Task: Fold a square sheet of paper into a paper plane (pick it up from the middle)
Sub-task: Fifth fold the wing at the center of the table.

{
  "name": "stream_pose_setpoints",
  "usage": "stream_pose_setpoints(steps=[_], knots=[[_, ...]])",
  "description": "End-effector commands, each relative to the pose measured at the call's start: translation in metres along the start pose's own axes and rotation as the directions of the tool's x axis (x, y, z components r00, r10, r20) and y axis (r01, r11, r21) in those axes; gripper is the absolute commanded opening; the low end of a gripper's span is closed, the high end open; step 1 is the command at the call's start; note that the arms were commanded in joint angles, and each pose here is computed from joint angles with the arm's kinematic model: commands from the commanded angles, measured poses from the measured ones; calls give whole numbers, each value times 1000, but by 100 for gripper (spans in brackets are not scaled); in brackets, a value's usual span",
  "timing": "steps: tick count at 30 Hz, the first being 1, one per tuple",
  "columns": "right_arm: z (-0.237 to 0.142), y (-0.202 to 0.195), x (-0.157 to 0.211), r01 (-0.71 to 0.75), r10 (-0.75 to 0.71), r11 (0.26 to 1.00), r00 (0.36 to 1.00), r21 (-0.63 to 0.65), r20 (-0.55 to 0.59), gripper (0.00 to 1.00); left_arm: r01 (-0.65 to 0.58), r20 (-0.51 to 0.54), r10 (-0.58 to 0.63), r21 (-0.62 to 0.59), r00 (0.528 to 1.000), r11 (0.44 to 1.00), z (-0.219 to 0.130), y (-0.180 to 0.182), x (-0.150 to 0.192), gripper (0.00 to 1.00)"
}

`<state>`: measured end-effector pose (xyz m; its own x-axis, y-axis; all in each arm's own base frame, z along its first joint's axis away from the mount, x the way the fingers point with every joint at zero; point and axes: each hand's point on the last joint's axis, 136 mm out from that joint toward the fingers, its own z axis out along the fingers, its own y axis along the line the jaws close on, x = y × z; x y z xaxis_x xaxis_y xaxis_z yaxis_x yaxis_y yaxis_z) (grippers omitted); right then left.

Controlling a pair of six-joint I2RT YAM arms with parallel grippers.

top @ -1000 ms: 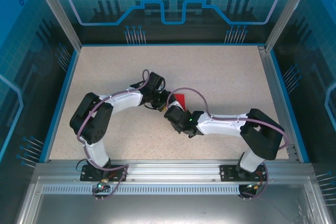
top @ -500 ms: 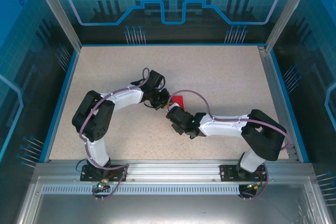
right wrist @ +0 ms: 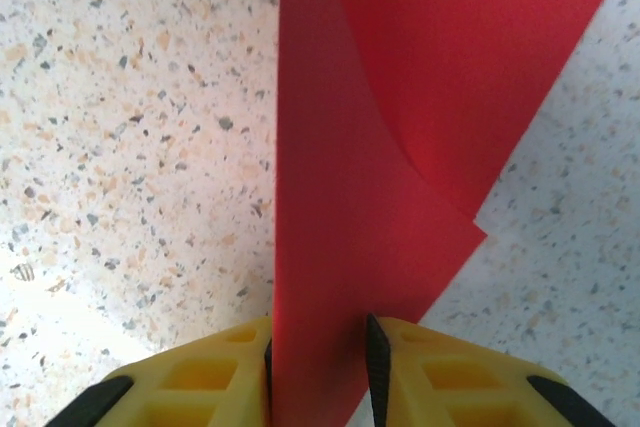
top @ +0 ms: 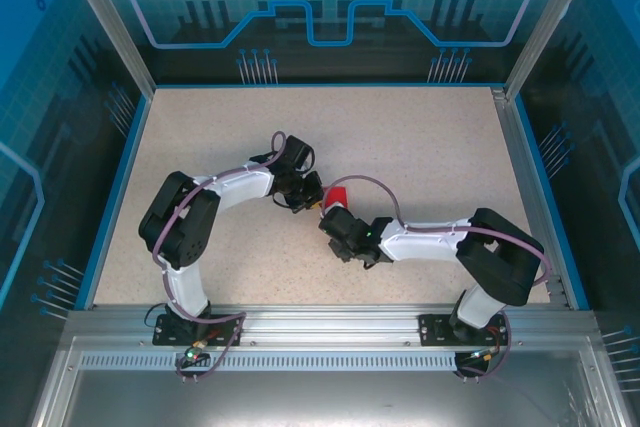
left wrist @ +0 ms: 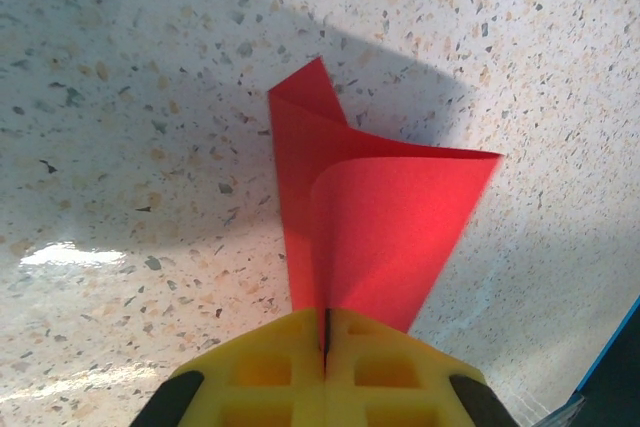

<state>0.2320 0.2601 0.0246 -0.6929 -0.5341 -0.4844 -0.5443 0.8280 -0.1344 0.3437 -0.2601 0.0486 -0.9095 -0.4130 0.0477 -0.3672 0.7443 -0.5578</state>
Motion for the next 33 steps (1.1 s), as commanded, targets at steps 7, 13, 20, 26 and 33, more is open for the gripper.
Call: stream_pose_setpoints(steps=[7,13,20,26,33], knots=[[-9,2,8,-33,33,999,999,-20,-12,33,8,-7,-8,-12,1000,1000,-1,-1,-3,2],[-25,-1,-7,-45,46,999,999,-28,24,43,11,-7,-11,-16,1000,1000,-1,1,-2,1],[-26,6,-10,-50,51,997,999,-57,14,44,15,-11,-15,-14,1000,1000,1,2,-1,1],[-20,7,-4,-53,53,997,999,-47,-11,36,11,-13,-12,-11,1000,1000,1,0,-2,1],[-14,8,4,-43,42,998,999,-36,-35,24,13,-14,-14,-10,1000,1000,1,-1,-2,1]])
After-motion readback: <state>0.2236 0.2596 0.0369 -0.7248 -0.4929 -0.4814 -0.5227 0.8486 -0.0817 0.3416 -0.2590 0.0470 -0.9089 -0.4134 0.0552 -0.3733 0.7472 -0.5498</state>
